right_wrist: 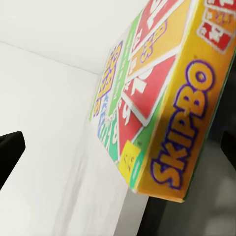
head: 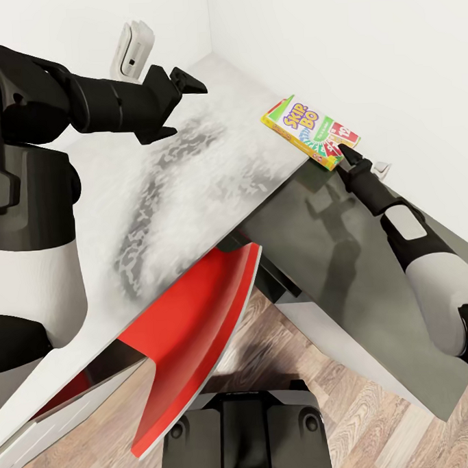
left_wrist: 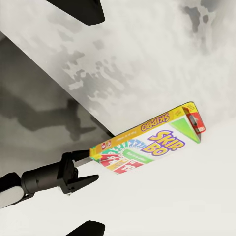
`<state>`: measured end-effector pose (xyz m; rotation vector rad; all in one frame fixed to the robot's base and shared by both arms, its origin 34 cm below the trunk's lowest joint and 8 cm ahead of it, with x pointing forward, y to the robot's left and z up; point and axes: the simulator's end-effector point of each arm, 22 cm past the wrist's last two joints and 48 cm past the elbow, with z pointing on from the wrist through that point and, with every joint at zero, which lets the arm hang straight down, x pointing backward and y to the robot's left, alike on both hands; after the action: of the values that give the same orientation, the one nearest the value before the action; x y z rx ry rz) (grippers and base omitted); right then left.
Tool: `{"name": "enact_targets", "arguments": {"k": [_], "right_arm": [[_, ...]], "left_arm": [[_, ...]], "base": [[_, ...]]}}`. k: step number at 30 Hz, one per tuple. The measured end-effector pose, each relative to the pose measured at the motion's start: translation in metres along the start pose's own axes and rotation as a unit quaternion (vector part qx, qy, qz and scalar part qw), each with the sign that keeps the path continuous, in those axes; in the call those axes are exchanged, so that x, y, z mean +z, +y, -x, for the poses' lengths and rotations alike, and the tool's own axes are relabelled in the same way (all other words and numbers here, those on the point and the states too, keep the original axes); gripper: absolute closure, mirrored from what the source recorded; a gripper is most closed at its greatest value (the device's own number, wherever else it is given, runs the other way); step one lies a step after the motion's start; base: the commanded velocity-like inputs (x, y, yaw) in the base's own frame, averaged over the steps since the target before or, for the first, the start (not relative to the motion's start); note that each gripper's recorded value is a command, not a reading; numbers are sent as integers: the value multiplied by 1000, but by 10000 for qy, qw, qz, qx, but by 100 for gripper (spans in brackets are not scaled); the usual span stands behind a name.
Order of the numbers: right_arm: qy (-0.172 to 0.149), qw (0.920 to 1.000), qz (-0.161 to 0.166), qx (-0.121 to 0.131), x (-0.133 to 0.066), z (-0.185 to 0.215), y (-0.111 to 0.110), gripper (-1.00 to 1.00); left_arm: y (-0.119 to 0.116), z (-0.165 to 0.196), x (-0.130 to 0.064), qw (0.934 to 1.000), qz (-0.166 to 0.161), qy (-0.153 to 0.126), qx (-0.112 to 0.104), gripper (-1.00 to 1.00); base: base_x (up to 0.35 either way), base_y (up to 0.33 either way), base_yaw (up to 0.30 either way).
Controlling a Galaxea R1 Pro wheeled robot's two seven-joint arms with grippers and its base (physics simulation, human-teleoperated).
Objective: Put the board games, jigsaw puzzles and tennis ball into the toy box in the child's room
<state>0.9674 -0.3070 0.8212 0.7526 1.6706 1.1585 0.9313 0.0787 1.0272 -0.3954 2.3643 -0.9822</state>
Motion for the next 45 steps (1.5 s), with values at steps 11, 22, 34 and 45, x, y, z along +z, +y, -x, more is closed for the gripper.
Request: {"name": "enact_targets", "arguments": {"k": [11, 22, 34, 45], "right_arm": [[9, 10000, -50, 40, 1, -1, -3, -100], [10, 10000, -48, 70, 6, -1, -1, -100], [14, 10000, -16, 88, 11, -1, 3, -100], [21, 9999, 41, 108, 16, -3, 9, -100]], "left_arm": [[0, 0, 0, 10000, 1, 0, 1, -100], [0, 0, 0, 10000, 0, 2, 1, -100], [0, 0, 0, 10000, 1, 1, 0, -100], [0, 0, 0, 10000, 1, 1, 1, -100]], "base": [[0, 0, 0], [0, 0, 0], [0, 0, 0], [0, 0, 0]]}}
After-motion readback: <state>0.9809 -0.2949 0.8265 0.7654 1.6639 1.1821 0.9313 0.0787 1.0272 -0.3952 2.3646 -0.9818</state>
